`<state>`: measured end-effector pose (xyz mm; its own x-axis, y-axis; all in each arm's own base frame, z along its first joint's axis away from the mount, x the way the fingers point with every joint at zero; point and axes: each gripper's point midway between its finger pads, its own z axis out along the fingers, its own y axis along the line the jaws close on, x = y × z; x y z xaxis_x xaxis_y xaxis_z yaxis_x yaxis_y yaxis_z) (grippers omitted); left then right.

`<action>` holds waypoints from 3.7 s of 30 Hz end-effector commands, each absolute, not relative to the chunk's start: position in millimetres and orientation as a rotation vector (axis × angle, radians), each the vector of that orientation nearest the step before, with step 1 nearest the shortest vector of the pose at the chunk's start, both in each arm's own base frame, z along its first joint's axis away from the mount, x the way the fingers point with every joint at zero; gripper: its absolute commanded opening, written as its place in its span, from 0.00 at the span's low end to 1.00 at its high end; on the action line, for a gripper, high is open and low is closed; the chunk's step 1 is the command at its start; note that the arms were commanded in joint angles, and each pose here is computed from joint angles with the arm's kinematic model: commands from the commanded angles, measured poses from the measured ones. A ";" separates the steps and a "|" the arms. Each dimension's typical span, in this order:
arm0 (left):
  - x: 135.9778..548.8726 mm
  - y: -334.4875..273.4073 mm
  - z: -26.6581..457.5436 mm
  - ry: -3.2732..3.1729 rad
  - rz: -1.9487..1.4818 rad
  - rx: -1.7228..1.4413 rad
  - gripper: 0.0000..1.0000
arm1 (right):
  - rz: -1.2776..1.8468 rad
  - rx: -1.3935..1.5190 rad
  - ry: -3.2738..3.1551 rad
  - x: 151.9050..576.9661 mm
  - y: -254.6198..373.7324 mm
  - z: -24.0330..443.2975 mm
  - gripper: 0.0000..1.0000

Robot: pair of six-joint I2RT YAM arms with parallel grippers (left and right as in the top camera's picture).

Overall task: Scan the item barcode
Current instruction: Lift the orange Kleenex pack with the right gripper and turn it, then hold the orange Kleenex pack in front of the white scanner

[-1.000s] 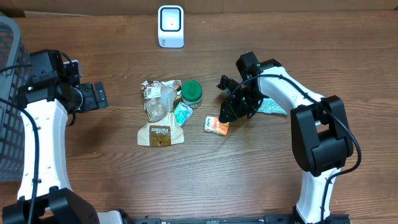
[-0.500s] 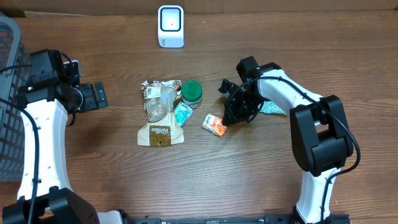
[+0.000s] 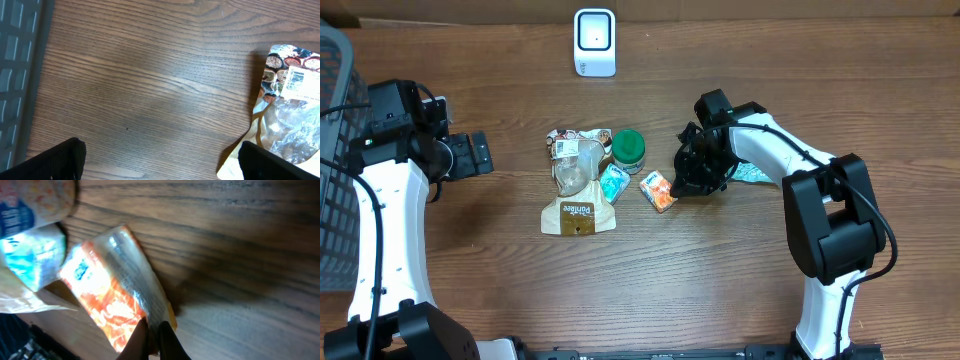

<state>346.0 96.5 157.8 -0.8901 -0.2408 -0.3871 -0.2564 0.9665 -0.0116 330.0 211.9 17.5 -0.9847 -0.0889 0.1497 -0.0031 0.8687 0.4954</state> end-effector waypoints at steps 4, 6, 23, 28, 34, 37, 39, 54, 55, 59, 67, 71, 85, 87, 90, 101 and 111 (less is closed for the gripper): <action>348.3 96.1 159.9 2.712 0.043 -0.378 1.00 | -1.069 0.072 -2.944 336.6 203.5 119.5 0.04; 348.3 96.1 160.0 2.712 0.043 -0.378 1.00 | -1.204 0.067 -2.930 336.0 198.9 148.1 0.04; 348.3 95.9 159.9 2.712 0.042 -0.377 1.00 | -2.153 0.174 -2.277 319.3 204.4 284.3 0.04; 348.3 95.9 159.9 2.712 0.042 -0.377 1.00 | -2.185 0.177 -2.228 320.1 204.7 291.7 0.04; 348.5 95.8 160.1 2.712 0.042 -0.377 1.00 | -2.191 0.152 -2.187 324.5 205.2 298.3 0.04; 348.4 95.8 159.9 2.712 0.042 -0.377 0.99 | -2.192 0.158 -2.193 328.1 205.6 299.8 0.04; 348.4 95.8 160.0 2.712 0.042 -0.377 0.99 | -2.140 0.133 -2.307 337.2 205.8 287.9 0.04; 348.4 95.8 160.0 2.712 0.042 -0.377 1.00 | -1.470 -0.172 -3.045 389.1 177.5 207.7 0.04; 348.4 95.8 159.9 2.712 0.042 -0.377 1.00 | -1.408 -0.174 -3.100 392.8 176.7 209.2 0.04; 348.4 95.8 159.9 2.712 0.042 -0.377 1.00 | -1.174 -0.128 -3.301 408.5 179.0 228.7 0.04; 348.5 95.8 160.1 2.712 0.042 -0.377 0.99 | -0.640 0.077 -3.798 492.3 201.5 273.9 0.04; 348.5 95.8 160.1 2.712 0.042 -0.377 0.99 | -0.286 0.222 -4.034 532.9 219.5 270.2 0.04; 348.4 95.8 160.0 2.712 0.042 -0.377 1.00 | 0.567 1.463 -4.078 618.6 306.1 201.7 0.04; 348.3 95.8 159.9 2.712 0.042 -0.377 0.99 | 0.706 1.554 -4.044 627.1 307.9 189.7 0.04; 348.4 95.8 160.0 2.712 0.042 -0.377 0.99 | 0.814 1.661 -3.988 633.7 311.1 172.8 0.04; 348.5 95.8 160.1 2.712 0.042 -0.377 1.00 | 0.801 1.698 -3.985 633.6 322.1 157.8 0.04; 348.5 95.8 160.1 2.712 0.042 -0.377 1.00 | 0.282 1.238 -4.279 620.7 331.8 197.2 0.04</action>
<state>346.0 96.5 157.7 -0.8902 -0.2408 -0.3867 -0.2564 0.9665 -0.0116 626.5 330.0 143.4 -0.1594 -0.5554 -0.8162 -0.3025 0.8145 -0.4951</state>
